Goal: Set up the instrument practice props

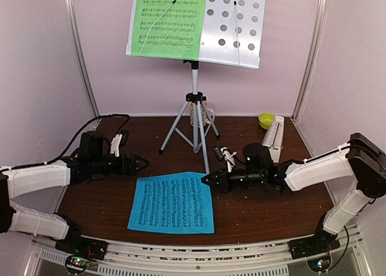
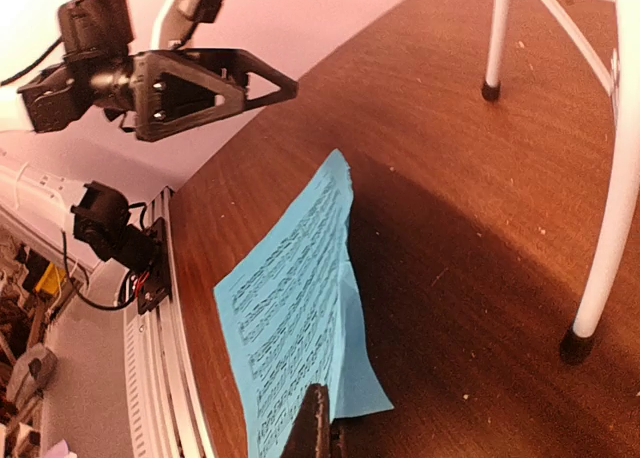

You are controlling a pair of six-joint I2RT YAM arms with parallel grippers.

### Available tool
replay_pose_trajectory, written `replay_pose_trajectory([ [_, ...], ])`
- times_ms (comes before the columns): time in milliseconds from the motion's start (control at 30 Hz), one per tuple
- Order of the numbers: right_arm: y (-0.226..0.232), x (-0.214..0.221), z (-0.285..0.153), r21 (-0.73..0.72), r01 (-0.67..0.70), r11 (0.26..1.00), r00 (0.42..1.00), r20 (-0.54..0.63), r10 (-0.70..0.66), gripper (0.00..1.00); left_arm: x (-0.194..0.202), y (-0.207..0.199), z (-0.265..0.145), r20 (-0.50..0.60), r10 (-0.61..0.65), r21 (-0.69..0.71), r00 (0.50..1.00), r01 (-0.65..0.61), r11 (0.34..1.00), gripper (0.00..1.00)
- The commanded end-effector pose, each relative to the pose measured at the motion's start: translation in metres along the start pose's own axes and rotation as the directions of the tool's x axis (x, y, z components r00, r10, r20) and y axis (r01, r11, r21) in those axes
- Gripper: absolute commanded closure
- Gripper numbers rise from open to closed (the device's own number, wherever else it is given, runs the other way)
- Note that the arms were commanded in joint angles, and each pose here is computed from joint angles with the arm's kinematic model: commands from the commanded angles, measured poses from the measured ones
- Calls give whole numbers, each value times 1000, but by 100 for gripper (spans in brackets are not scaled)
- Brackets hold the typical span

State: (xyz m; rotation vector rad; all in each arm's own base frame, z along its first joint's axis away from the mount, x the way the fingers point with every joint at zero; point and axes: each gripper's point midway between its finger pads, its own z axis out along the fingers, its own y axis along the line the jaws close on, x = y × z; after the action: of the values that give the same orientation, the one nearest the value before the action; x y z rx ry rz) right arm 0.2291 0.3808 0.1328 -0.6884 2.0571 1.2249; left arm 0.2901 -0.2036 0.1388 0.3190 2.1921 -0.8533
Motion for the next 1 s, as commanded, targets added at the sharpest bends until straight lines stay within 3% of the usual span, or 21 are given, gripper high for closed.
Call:
replay_pose_trajectory([
  [0,25,-22,-30,-33,284,958,952,131,-277,100,-29,-27,-15,139,109,114,984,-125,985,2],
  [300,63,-24,-82,-59,570,819,810,209,-549,100,-43,-50,-39,344,197,199,918,-277,940,2],
  [600,90,-41,-117,-38,640,767,736,315,-599,100,-23,-61,-38,443,218,304,870,-374,876,4],
  [867,103,-53,-131,-38,645,763,721,361,-592,100,-28,-116,-49,549,288,408,785,-552,727,23],
  [933,104,-55,-134,-31,638,769,723,368,-585,100,-32,-127,-53,573,294,418,765,-582,698,36],
  [967,102,-56,-135,-21,633,774,724,370,-582,100,-33,-129,-56,581,294,422,758,-591,688,49],
])
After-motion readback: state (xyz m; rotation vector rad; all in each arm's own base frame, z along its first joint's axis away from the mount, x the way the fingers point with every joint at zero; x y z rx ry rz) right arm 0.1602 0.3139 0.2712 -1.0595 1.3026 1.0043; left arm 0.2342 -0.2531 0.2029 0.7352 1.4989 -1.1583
